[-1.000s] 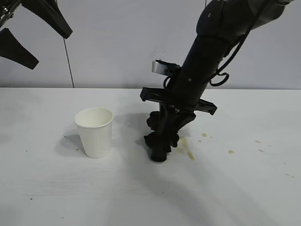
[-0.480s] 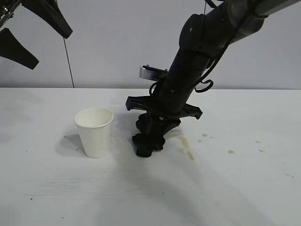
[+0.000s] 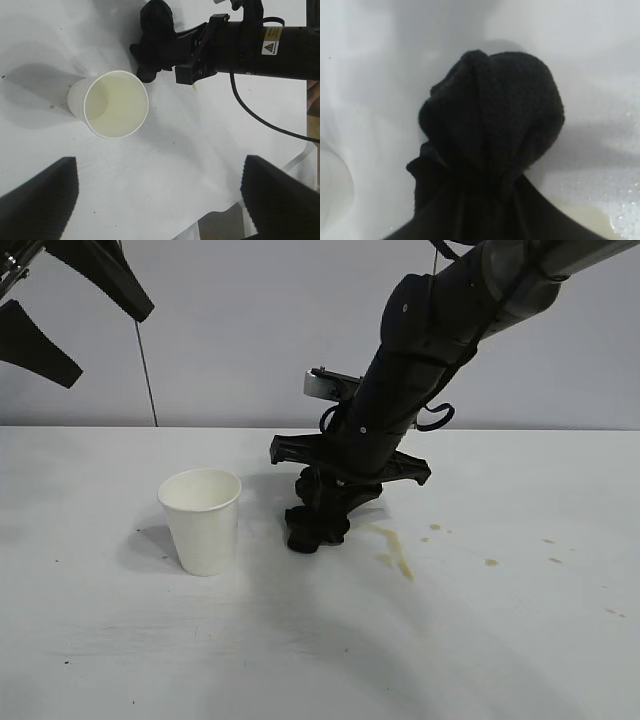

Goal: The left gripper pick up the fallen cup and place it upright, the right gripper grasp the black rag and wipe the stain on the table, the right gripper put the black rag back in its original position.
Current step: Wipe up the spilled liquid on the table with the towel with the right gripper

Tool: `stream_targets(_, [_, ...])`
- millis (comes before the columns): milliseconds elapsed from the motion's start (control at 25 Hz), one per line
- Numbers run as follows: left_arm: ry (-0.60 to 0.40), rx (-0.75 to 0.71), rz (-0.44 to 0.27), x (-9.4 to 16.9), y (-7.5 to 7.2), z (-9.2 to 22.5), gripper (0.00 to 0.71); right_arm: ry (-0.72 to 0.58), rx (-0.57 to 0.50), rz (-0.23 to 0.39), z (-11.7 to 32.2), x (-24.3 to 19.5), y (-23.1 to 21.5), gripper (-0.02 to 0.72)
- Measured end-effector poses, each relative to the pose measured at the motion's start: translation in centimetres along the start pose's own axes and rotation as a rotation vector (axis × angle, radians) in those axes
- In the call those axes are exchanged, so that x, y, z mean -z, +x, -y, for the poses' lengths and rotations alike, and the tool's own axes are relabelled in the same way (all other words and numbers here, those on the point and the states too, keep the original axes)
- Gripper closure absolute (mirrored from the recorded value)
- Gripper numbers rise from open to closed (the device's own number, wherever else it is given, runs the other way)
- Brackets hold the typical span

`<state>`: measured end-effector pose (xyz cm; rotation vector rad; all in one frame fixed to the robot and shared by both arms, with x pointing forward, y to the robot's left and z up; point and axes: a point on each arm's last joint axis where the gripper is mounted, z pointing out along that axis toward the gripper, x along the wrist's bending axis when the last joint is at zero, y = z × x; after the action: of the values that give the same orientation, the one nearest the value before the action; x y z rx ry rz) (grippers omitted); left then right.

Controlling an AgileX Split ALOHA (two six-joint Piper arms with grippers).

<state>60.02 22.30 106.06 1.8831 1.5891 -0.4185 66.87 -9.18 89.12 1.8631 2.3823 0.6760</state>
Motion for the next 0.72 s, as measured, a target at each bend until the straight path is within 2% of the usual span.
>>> stream_targets(160, [0.0, 0.0, 0.0, 0.0, 0.0, 0.0, 0.074, 0.002, 0.006, 0.03, -0.1, 0.0, -0.2, 0.591])
stream_targets(400, [0.0, 0.0, 0.0, 0.0, 0.0, 0.0, 0.074, 0.076, 0.055, 0.079, 0.3, 0.7, -0.8, 0.591])
stream_targets(640, [0.0, 0.0, 0.0, 0.0, 0.0, 0.0, 0.074, 0.163, 0.112, 0.156, 0.6, 3.1, -1.9, 0.591])
stream_targets(720, [0.0, 0.0, 0.0, 0.0, 0.0, 0.0, 0.074, 0.175, 0.12, 0.165, 0.6, 4.6, -1.7, 0.591])
